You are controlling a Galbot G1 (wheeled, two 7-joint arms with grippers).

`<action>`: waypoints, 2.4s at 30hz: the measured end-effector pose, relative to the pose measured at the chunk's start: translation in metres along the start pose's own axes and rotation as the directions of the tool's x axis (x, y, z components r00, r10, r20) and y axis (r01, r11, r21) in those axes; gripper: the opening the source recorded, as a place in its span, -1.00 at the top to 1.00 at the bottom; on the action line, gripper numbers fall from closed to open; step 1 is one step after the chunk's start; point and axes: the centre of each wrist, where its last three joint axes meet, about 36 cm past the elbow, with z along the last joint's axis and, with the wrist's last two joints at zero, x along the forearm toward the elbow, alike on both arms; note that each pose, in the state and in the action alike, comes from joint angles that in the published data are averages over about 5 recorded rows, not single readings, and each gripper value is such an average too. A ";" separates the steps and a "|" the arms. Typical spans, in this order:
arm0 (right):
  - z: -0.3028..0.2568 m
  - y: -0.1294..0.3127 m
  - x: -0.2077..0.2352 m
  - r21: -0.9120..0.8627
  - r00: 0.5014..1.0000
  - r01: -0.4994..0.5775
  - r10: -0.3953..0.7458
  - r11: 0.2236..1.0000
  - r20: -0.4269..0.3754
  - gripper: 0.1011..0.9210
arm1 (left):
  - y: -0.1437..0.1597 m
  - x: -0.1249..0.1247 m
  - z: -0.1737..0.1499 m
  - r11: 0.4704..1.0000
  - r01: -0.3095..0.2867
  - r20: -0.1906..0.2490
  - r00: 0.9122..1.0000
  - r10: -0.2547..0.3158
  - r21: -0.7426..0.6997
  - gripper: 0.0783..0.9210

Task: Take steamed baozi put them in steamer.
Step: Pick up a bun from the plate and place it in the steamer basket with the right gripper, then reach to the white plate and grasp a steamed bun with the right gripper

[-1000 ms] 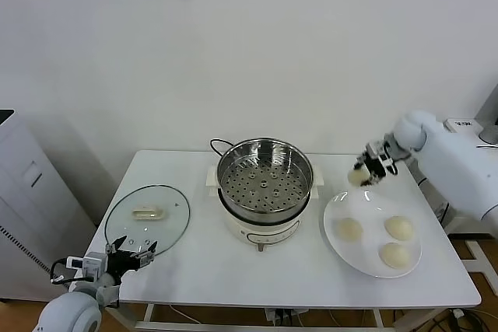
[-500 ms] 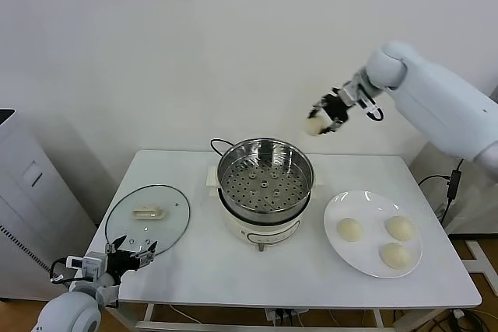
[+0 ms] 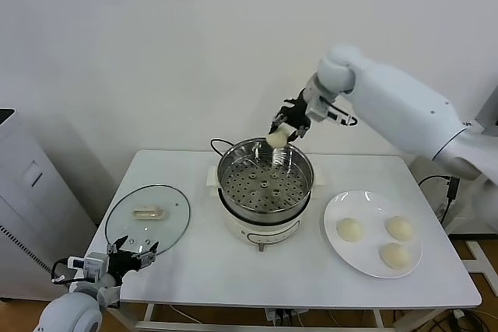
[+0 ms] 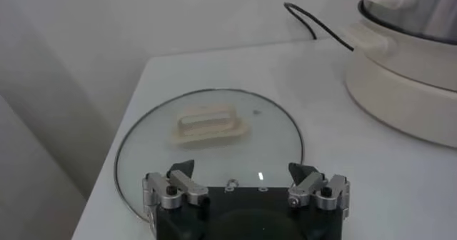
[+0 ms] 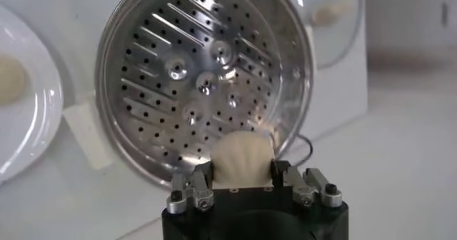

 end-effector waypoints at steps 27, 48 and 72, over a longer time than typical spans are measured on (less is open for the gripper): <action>-0.038 -0.013 -0.097 0.132 0.990 0.124 -0.114 0.983 -0.081 -0.05 | 0.000 -0.001 0.003 1.000 -0.004 -0.001 1.000 0.004 0.003 -0.77; -0.005 0.002 -0.046 0.018 0.997 0.082 -0.082 0.997 0.007 -0.76 | -0.004 0.003 0.002 1.000 -0.004 0.007 1.000 0.004 0.004 -0.77; 0.020 0.161 0.043 -0.730 0.982 0.183 -0.087 0.658 0.168 -0.76 | -0.004 0.004 -0.003 1.000 0.002 0.022 1.000 -0.002 0.008 -0.77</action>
